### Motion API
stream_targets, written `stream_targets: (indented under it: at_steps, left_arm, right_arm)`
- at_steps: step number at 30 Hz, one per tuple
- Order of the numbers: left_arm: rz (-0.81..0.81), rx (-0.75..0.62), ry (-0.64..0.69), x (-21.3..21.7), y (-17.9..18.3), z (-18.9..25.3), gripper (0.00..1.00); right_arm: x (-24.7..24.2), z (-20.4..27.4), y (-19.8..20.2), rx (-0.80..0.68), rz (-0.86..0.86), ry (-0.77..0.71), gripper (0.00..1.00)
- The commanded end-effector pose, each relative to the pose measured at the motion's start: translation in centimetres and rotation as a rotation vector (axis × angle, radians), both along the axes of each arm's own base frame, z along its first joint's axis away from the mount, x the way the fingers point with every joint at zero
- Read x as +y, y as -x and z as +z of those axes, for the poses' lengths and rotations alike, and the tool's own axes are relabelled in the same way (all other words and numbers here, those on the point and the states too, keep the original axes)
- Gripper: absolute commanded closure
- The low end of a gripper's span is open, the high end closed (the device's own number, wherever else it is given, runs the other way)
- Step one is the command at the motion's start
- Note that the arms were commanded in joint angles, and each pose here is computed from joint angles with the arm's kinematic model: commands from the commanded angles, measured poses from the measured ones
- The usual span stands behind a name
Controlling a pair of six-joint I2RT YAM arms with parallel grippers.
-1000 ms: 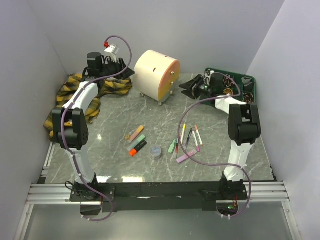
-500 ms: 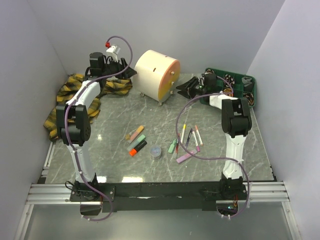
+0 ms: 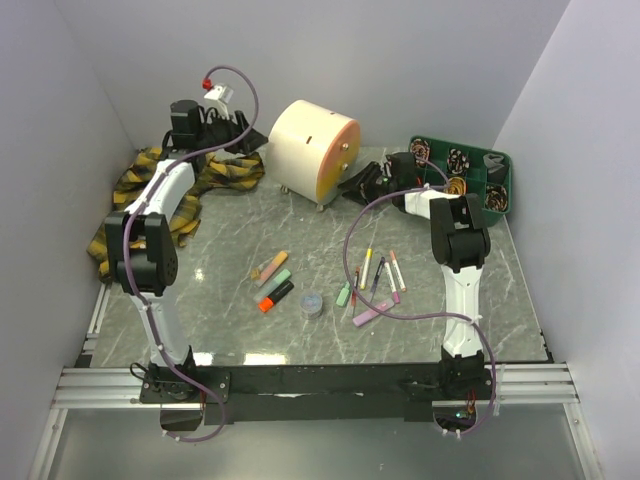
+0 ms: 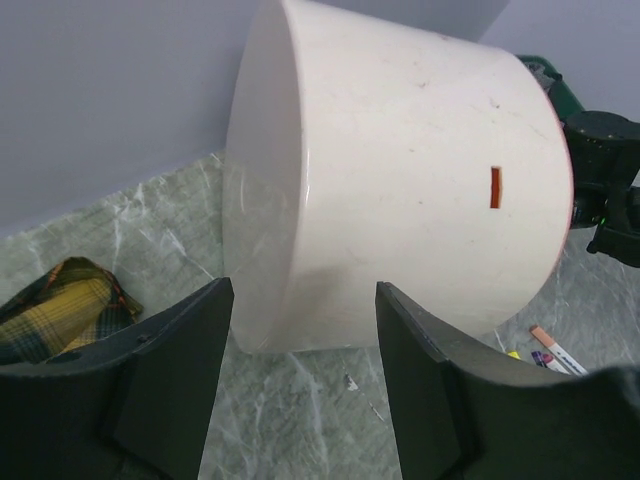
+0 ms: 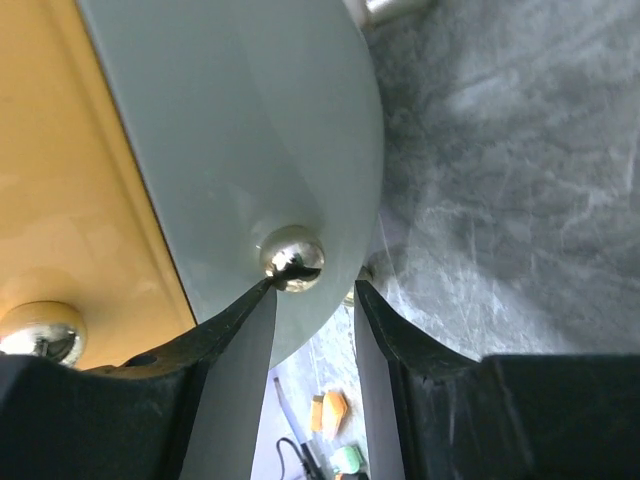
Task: Sort the stationery into containers
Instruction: Open the drawer in the storage box.
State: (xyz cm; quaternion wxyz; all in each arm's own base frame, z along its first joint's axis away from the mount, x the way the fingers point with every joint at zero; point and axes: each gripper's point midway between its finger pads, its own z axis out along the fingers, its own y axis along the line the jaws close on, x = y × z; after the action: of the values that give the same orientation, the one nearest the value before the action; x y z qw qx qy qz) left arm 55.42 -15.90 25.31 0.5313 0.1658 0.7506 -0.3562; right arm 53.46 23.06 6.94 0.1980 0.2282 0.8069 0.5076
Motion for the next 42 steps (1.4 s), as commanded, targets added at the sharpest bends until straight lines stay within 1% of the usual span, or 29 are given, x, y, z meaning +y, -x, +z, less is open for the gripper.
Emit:
stream_targets:
  at_steps: [1, 2, 3, 5, 14, 21, 30, 37, 40, 41, 42]
  left_arm:
    - [0.005, -0.111, 0.005, 1.1, 1.4, 5.3, 0.35]
    - [-0.001, -0.111, 0.003, 1.1, 1.6, 5.2, 0.35]
    - [-0.003, -0.105, 0.004, 1.1, 1.7, 5.1, 0.25]
    - [-0.009, -0.091, 0.010, 1.1, 1.8, 4.6, 0.01]
    - [-0.024, -0.091, 0.020, 0.8, 1.5, 4.3, 0.01]
    - [-0.015, -0.083, 0.005, 1.0, 1.6, 3.7, 0.01]
    - [-0.018, -0.080, -0.003, 0.7, 1.7, 3.5, 0.01]
    - [-0.017, -0.074, -0.013, 0.5, 1.5, 2.9, 0.01]
    - [-0.015, -0.071, -0.018, 0.5, 1.4, 2.7, 0.01]
    - [-0.017, -0.070, -0.020, 0.4, 1.4, 2.6, 0.01]
    - [-0.017, -0.074, -0.021, 0.4, 1.4, 2.7, 0.01]
  right_arm:
    - [-0.2, 1.4, -1.8, -0.083, -0.005, 0.012, 0.56]
    - [-0.1, 1.6, -1.7, -0.086, -0.002, 0.009, 0.56]
    - [-0.2, 1.8, -1.8, -0.092, -0.003, 0.008, 0.56]
    - [-0.1, 2.1, -1.7, -0.102, 0.005, 0.004, 0.57]
    - [-0.9, 2.1, -2.2, -0.118, -0.008, 0.011, 0.61]
    - [-1.0, 2.7, -2.7, -0.139, -0.014, 0.003, 0.61]
    - [-1.0, 2.1, -2.9, -0.140, -0.014, 0.004, 0.62]
    - [-0.8, 2.1, -3.2, -0.153, -0.012, -0.007, 0.65]
    - [-0.7, 2.0, -3.3, -0.145, -0.014, -0.013, 0.64]
    - [-0.7, 1.9, -3.3, -0.143, -0.015, -0.015, 0.63]
    - [-0.5, 1.8, -3.2, -0.139, -0.012, -0.025, 0.59]
